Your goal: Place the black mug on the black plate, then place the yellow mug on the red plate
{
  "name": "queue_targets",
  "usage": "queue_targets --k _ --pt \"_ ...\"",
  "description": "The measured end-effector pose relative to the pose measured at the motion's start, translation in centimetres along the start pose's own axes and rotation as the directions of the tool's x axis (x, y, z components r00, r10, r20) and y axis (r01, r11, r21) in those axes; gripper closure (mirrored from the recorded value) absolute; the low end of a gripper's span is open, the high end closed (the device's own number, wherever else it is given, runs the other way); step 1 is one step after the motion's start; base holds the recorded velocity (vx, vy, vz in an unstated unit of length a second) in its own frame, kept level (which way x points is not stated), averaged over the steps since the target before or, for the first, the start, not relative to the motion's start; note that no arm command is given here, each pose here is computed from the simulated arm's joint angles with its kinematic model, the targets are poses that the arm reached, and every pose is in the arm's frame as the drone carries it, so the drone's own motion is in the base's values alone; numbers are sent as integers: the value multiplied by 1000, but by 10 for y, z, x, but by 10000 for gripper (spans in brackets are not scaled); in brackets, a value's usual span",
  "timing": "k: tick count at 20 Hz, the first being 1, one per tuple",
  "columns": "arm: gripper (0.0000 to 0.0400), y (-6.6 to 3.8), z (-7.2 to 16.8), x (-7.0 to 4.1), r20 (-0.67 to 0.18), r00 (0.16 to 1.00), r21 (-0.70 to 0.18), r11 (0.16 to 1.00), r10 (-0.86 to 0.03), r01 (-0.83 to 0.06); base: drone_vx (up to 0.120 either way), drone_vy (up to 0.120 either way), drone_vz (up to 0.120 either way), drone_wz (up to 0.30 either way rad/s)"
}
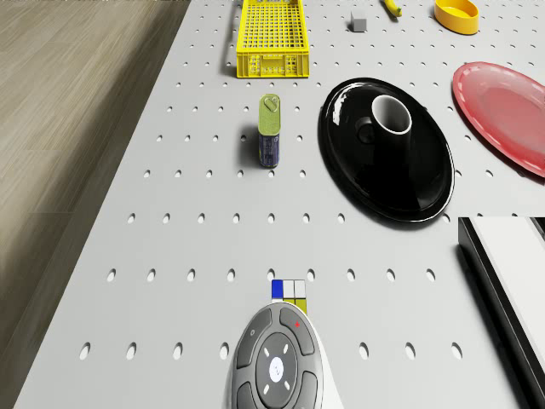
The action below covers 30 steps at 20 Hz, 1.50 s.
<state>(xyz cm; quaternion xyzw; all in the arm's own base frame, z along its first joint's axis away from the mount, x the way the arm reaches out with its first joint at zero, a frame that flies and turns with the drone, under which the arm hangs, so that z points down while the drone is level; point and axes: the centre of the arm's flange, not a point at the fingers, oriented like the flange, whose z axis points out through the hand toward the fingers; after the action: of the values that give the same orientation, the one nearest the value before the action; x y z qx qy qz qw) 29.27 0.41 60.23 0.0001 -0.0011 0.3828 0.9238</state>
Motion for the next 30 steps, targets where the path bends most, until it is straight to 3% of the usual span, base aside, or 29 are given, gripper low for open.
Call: queue_targets --k 13,30 --pt "290 0 -7 0 0 1000 0 1000 0 0 105 -111 117 0" --pt "290 0 -7 0 0 1000 0 1000 0 0 120 -120 0 0"
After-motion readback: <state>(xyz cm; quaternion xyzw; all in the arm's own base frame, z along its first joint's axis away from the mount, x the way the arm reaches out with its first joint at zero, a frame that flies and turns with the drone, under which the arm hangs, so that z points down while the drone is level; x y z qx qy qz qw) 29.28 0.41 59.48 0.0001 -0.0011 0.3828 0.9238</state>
